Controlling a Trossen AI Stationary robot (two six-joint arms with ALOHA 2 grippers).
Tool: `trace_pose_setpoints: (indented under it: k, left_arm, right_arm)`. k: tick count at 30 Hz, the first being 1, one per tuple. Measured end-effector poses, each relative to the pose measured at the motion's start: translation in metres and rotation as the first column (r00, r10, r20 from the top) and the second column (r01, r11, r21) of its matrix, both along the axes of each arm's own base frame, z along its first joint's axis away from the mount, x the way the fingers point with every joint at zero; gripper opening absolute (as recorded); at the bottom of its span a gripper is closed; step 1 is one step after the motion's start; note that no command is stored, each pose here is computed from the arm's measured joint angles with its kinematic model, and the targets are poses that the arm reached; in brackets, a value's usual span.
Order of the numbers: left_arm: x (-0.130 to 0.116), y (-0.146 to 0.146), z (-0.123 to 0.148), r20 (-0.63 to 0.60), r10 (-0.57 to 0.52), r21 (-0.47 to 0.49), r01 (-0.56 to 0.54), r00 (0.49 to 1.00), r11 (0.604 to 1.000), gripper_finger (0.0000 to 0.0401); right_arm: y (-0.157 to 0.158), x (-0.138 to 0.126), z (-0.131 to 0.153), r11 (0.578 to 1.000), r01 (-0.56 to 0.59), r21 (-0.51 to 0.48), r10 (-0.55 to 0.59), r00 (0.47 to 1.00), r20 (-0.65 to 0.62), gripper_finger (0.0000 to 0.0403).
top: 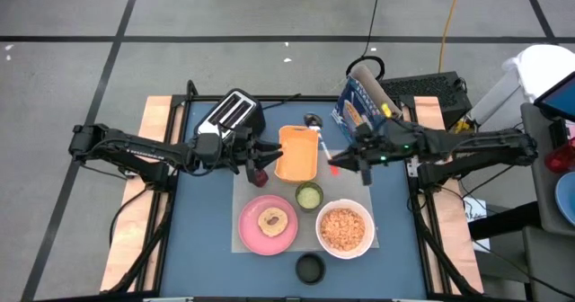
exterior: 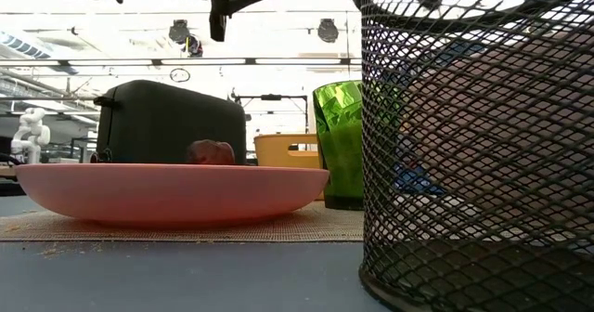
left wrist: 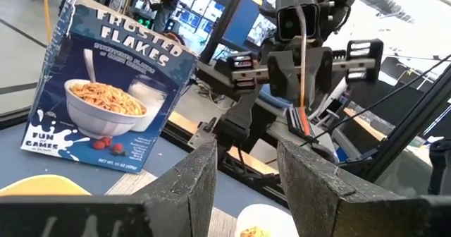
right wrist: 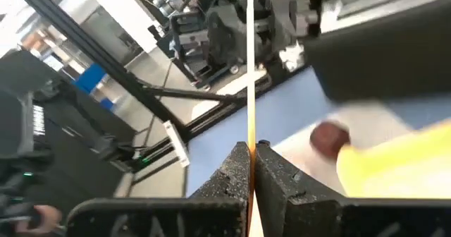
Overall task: Arrange a breakfast setting
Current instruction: Put the orange spoon on the right side of the gray table mat
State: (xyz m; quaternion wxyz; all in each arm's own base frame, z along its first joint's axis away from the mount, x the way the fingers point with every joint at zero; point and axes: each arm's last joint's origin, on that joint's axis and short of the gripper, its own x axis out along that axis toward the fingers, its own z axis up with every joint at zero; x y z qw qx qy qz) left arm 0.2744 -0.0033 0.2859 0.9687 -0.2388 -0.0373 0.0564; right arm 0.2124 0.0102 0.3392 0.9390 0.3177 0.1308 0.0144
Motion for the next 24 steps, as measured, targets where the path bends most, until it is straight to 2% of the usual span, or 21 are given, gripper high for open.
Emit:
trace_pose_setpoints:
  k: [7,14,24]
  left_arm:
    - [0.000,0.000,-0.002,-0.022,-0.002,0.004,0.002,1.000,1.000,0.0154]
    - [0.000,0.000,-0.004,-0.037,-0.002,0.003,0.002,0.999,1.000,0.0154]
    - [0.000,0.000,-0.004,-0.034,-0.003,-0.019,0.002,0.999,1.000,0.0154]
  right_arm:
    - [0.011,-0.039,0.001,0.981,0.082,0.174,-0.061,0.990,-0.126,0.0000]
    - [0.024,-0.059,-0.004,0.937,0.113,0.329,-0.030,0.969,-0.247,0.0000]
    - [0.046,-0.077,-0.022,0.877,0.193,0.440,0.057,0.868,-0.494,0.0000]
